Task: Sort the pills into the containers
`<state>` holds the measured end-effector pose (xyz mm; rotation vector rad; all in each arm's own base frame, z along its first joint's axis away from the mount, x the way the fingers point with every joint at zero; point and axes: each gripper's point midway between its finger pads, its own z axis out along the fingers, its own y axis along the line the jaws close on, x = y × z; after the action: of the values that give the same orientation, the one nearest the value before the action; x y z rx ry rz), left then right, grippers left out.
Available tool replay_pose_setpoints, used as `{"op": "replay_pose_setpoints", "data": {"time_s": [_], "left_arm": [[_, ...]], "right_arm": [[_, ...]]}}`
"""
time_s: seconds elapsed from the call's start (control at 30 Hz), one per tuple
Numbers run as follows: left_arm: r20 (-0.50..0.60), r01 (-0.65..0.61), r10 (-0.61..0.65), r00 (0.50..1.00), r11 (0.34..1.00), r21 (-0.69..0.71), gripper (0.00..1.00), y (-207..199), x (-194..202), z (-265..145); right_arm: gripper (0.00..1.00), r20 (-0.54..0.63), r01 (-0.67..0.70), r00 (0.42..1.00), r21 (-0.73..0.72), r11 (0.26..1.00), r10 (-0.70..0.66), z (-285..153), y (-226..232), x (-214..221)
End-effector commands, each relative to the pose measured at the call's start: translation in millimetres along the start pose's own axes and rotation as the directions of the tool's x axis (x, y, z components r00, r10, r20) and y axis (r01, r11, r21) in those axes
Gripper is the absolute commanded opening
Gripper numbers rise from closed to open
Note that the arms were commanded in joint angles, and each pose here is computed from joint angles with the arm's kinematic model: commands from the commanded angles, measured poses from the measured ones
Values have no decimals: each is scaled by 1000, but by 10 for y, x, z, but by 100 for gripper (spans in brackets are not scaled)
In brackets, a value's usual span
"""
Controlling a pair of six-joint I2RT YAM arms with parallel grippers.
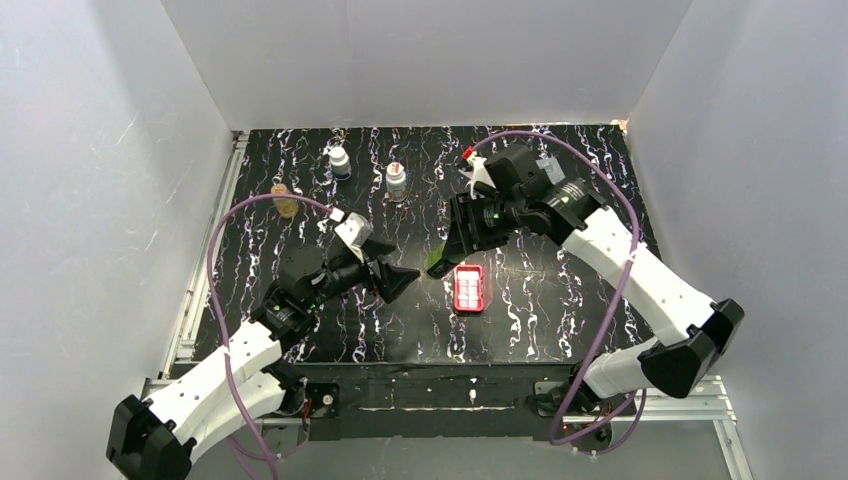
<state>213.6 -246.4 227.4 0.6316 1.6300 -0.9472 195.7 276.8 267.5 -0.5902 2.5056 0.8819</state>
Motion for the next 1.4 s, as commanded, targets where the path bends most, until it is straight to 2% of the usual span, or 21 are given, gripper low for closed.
{"op": "replay_pose_setpoints", "data": {"time_s": [0.0,0.17,0.3,0.4,0.53,0.8,1.03,1.1,1.13,1.17,1.2,1.27,1.3,1.37], "left_arm": [[100,-165,145,984,961,224,85,-466,-468,53],[29,-196,200,979,911,363,83,-830,-435,59],[-26,-166,201,979,868,468,82,-1092,-391,51],[-64,-148,204,977,860,488,82,-1142,-309,70],[-60,-157,205,977,879,450,81,-1084,-267,124],[-53,-144,179,982,907,395,68,-1014,-241,210],[-27,-128,148,989,925,359,53,-972,-268,260],[-2,-128,137,991,927,352,43,-970,-303,261],[5,-128,135,991,927,351,32,-970,-310,263],[6,-128,135,991,929,348,15,-965,-315,265],[-3,-127,136,991,932,340,2,-950,-303,269],[-13,-143,154,988,944,296,0,-871,-277,284],[-7,-170,178,984,950,263,0,-817,-276,288],[3,-223,226,974,959,176,0,-675,-283,298]], "right_arm": [[18,-21,45,999,-185,982,-50,-285,394,78],[19,-5,61,998,-237,970,-64,-464,556,30],[19,-3,64,998,-281,958,-67,-539,671,-11],[19,-3,67,997,-285,956,-71,-562,691,-26],[19,-1,74,997,-312,947,-78,-633,756,-22],[19,8,78,997,-323,943,-79,-703,794,-24],[20,34,73,997,-312,947,-65,-698,780,-63],[22,40,71,997,-307,949,-62,-691,773,-80],[26,41,69,997,-303,951,-59,-685,763,-84],[35,42,67,998,-300,952,-57,-684,754,-88],[50,43,63,998,-297,953,-53,-686,742,-94],[79,54,57,998,-281,958,-44,-695,715,-115],[85,59,54,997,-271,961,-39,-706,701,-120],[90,52,38,998,-254,966,-26,-699,668,-121]]}}
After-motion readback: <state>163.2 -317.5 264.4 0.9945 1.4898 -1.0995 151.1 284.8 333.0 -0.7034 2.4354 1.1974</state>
